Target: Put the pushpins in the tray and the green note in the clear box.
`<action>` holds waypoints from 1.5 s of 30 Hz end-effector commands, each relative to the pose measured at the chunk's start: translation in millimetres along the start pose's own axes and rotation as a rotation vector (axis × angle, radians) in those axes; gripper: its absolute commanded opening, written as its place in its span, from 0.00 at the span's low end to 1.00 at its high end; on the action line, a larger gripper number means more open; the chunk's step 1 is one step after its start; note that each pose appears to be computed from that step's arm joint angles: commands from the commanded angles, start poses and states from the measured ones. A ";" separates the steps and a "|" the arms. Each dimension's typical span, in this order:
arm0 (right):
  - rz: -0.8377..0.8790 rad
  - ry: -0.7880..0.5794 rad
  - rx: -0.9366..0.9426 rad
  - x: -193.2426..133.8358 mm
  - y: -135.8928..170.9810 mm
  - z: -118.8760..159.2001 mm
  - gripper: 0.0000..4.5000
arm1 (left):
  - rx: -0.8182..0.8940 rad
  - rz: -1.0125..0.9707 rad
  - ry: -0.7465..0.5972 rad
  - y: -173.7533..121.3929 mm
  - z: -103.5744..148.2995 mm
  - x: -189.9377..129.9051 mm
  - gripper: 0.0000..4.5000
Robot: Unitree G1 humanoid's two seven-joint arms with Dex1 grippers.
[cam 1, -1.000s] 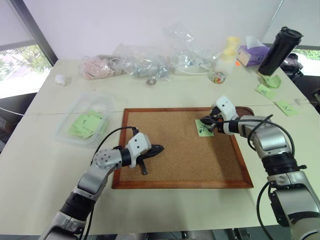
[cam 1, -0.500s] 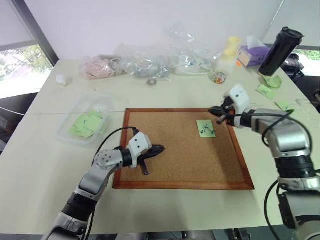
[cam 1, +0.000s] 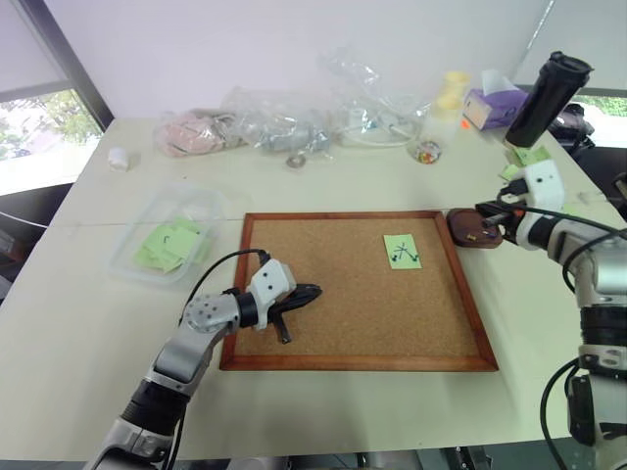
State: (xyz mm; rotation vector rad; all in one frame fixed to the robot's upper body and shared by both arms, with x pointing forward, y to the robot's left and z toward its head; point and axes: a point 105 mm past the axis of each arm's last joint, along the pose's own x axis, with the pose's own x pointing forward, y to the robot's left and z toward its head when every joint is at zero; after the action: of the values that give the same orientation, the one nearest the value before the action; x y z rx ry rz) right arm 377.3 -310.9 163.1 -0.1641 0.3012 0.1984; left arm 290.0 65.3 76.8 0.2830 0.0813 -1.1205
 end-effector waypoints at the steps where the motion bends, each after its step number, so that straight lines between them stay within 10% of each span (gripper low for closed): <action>1: -0.020 -0.067 0.018 -1.0 -10.9 9.0 0.01 | -0.036 -0.032 0.066 -10.8 -18.3 0.6 0.00; 14: 0.002 -0.035 0.067 18.9 -8.3 -11.4 0.01 | -0.035 -0.028 0.072 -10.6 -18.1 -1.3 0.00; 24: 0.030 -0.025 0.055 19.8 -2.6 -12.9 0.99 | -0.034 -0.021 0.077 -10.7 -18.1 -3.0 0.00; 45: 0.021 -0.025 0.003 17.5 -3.6 -15.4 0.99 | -0.028 -0.029 0.073 -12.4 -16.8 -0.2 0.00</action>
State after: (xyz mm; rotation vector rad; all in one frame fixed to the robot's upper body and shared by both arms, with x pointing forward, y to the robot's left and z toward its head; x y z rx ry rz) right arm 391.1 -308.4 141.3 -0.1288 0.2945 0.2377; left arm 288.3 66.1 77.0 0.2923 0.0886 -1.1105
